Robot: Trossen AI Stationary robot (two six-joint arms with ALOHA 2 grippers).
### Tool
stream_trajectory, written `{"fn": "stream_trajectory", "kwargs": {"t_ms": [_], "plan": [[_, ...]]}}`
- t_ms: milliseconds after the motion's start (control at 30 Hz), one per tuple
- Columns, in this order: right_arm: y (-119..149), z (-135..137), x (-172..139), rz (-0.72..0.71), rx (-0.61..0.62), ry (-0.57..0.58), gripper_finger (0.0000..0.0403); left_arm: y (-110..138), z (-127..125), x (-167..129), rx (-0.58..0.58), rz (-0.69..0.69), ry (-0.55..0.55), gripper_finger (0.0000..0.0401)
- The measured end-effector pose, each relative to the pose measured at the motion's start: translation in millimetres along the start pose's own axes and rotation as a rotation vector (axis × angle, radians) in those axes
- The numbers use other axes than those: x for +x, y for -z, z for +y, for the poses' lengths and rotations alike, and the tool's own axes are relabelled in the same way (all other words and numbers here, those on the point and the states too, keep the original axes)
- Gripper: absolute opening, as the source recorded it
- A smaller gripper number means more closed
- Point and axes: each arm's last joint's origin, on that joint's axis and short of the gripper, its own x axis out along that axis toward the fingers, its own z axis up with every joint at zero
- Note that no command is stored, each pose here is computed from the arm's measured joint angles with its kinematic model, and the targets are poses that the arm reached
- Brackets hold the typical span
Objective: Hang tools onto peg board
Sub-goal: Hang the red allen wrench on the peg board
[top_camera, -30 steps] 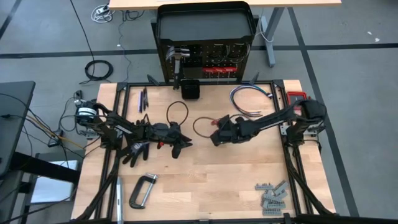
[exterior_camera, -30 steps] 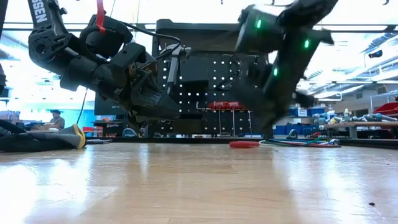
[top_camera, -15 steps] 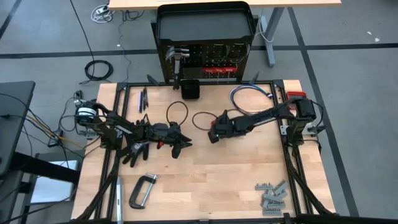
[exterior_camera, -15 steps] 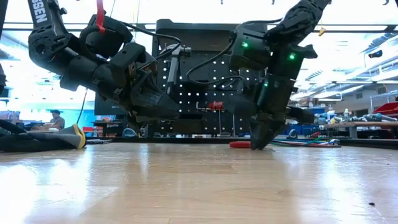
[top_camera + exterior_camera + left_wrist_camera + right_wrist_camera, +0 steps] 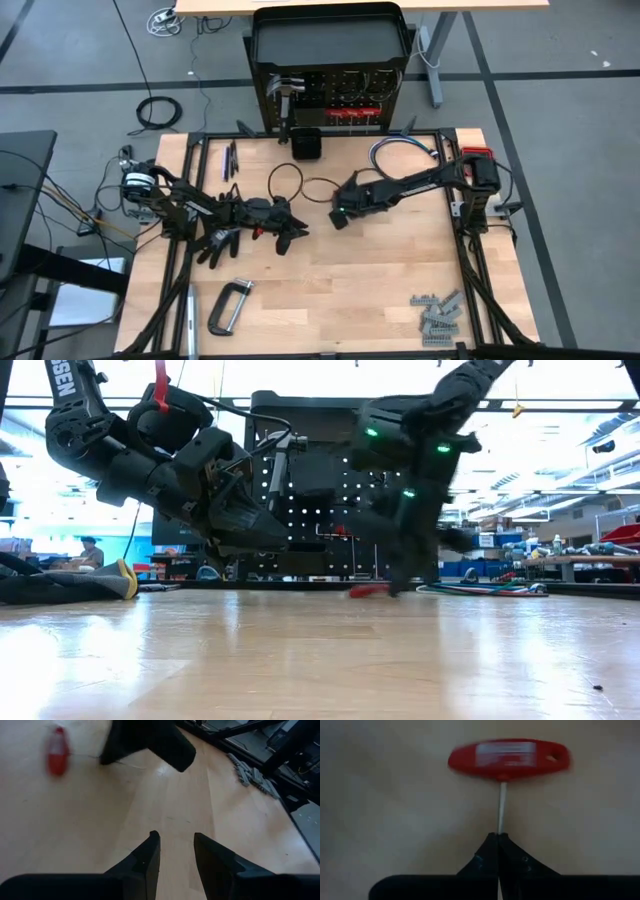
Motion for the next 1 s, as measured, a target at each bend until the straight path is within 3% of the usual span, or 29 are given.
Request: {"fn": "stream_trajectory", "kwargs": {"t_ms": [133,367,567,800,1000], "plan": [[-36.3,12.3,-17.0,-0.160,-0.050,-0.026,0.0004,-0.4,0.5,0.0,0.008,-0.011,-0.019,0.0125],[-79.6,-7.5,-14.0,-0.442,-0.044,0.106,0.0002,0.3,0.9,-0.1,0.006,-0.004,-0.023,0.0125],[-112.8,-24.7,-12.3,-0.644,-0.022,0.106,0.0002,1.3,1.4,-0.2,0.007,0.005,-0.028,0.0125],[-137.4,-43.2,-14.2,-0.725,-0.025,0.090,0.0002,1.4,1.5,-0.1,0.024,0.007,-0.031,0.0125],[-144.7,-44.7,13.4,-0.724,-0.074,0.068,0.0002,1.2,1.8,-0.1,0.041,0.001,-0.043,0.0125]]}}
